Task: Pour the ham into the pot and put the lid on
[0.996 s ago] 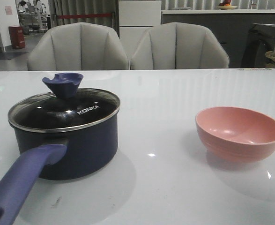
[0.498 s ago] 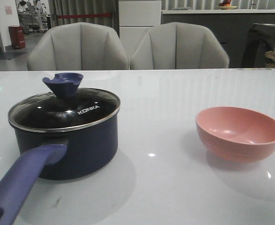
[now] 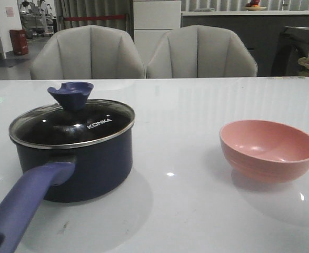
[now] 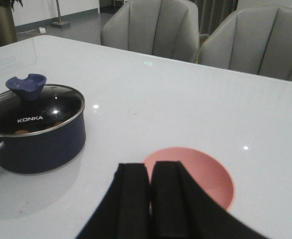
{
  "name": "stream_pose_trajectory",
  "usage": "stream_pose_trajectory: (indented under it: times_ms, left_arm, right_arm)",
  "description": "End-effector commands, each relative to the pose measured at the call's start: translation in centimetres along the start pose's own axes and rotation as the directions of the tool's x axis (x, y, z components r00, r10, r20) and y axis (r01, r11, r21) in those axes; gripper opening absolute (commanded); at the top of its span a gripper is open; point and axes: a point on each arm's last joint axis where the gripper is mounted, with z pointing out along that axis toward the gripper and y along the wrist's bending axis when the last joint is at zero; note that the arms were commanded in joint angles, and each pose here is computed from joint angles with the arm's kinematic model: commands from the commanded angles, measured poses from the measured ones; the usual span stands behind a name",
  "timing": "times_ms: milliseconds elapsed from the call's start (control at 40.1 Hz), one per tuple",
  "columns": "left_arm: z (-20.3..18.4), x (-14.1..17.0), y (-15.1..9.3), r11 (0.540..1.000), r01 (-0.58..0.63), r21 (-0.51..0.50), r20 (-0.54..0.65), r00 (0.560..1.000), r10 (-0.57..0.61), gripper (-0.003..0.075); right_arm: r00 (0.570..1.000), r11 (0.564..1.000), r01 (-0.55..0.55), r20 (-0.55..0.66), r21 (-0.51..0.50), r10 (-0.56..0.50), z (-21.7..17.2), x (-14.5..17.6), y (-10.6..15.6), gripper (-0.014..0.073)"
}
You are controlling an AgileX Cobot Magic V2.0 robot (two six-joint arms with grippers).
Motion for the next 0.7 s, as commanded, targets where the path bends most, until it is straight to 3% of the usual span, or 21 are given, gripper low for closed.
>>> stream_pose_trajectory:
  times_ms: [0, 399, 673]
  left_arm:
    - [-0.1, 0.2, 0.0, 1.0, 0.011, 0.006, 0.067, 0.998, -0.011, 0.0114]
    - [-0.1, 0.2, 0.0, 1.0, 0.011, 0.006, 0.067, 0.998, -0.011, 0.0114]
    - [-0.1, 0.2, 0.0, 1.0, 0.011, 0.006, 0.067, 0.998, -0.011, 0.0114]
  right_arm:
    - [0.992, 0.997, 0.064, 0.106, 0.052, -0.07, -0.1, -1.3, -0.4, 0.0161]
    - [0.974, 0.949, 0.009, 0.21, 0.316, -0.079, -2.4, 2.5, -1.9, 0.0161]
    - [0.974, 0.949, -0.049, 0.224, 0.31, -0.023, -2.4, 5.2, -1.9, 0.0161]
